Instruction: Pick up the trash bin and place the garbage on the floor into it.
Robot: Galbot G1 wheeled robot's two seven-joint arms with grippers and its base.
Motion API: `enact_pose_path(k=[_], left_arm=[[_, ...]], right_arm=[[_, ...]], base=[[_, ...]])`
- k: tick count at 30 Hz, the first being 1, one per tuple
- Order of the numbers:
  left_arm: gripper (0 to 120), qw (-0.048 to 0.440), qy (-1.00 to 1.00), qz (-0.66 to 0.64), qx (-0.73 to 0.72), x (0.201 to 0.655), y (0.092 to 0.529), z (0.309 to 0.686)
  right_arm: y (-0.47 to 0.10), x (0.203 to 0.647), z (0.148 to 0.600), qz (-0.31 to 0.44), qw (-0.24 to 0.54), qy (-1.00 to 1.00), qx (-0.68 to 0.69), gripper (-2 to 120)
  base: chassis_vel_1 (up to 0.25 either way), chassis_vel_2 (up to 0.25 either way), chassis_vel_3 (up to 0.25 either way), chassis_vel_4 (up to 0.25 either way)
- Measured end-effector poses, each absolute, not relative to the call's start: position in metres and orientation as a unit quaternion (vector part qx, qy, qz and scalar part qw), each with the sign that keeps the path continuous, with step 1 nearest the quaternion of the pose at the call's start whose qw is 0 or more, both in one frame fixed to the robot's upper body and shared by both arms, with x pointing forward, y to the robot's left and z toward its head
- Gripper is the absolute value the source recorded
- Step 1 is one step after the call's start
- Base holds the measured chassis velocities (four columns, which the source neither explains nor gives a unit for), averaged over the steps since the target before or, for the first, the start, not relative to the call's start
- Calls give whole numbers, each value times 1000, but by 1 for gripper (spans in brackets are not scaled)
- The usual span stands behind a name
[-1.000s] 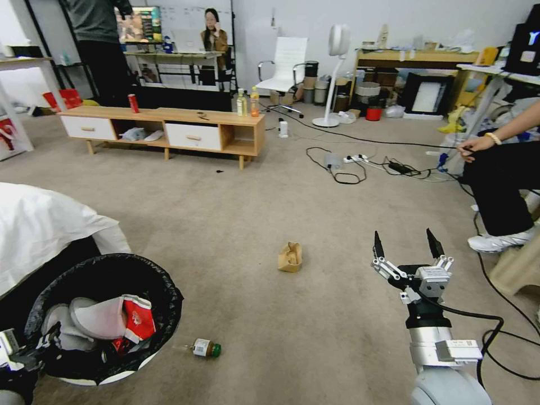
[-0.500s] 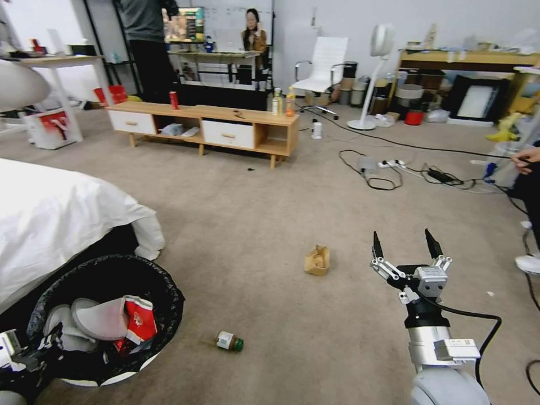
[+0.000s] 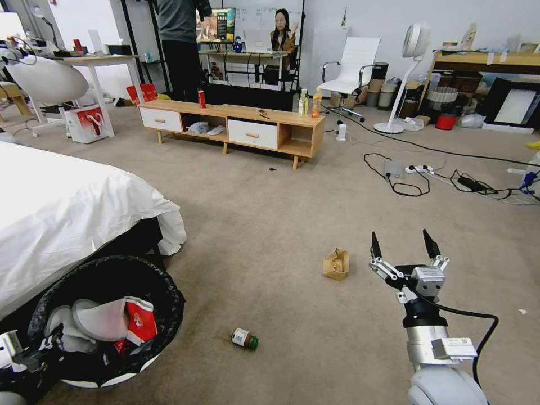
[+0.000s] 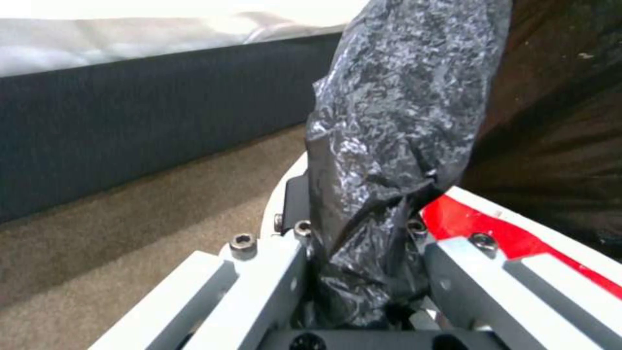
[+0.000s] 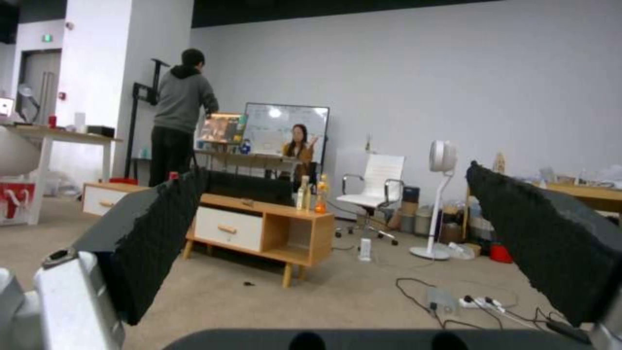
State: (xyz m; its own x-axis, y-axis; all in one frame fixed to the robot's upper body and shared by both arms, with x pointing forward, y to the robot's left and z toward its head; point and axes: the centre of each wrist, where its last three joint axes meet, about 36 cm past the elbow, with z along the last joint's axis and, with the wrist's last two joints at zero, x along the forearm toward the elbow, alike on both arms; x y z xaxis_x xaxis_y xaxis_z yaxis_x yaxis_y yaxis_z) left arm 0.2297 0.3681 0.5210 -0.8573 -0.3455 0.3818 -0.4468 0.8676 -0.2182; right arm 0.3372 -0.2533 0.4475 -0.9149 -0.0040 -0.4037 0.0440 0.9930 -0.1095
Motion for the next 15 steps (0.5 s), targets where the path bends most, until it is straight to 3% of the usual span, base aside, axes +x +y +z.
enact_pose_path(k=[15], left_arm=[[5,169,-951,152,209,231,370,518]], right_arm=[[-254,342,444,-58,205,977,12,100]], base=[[3,2,4,2]])
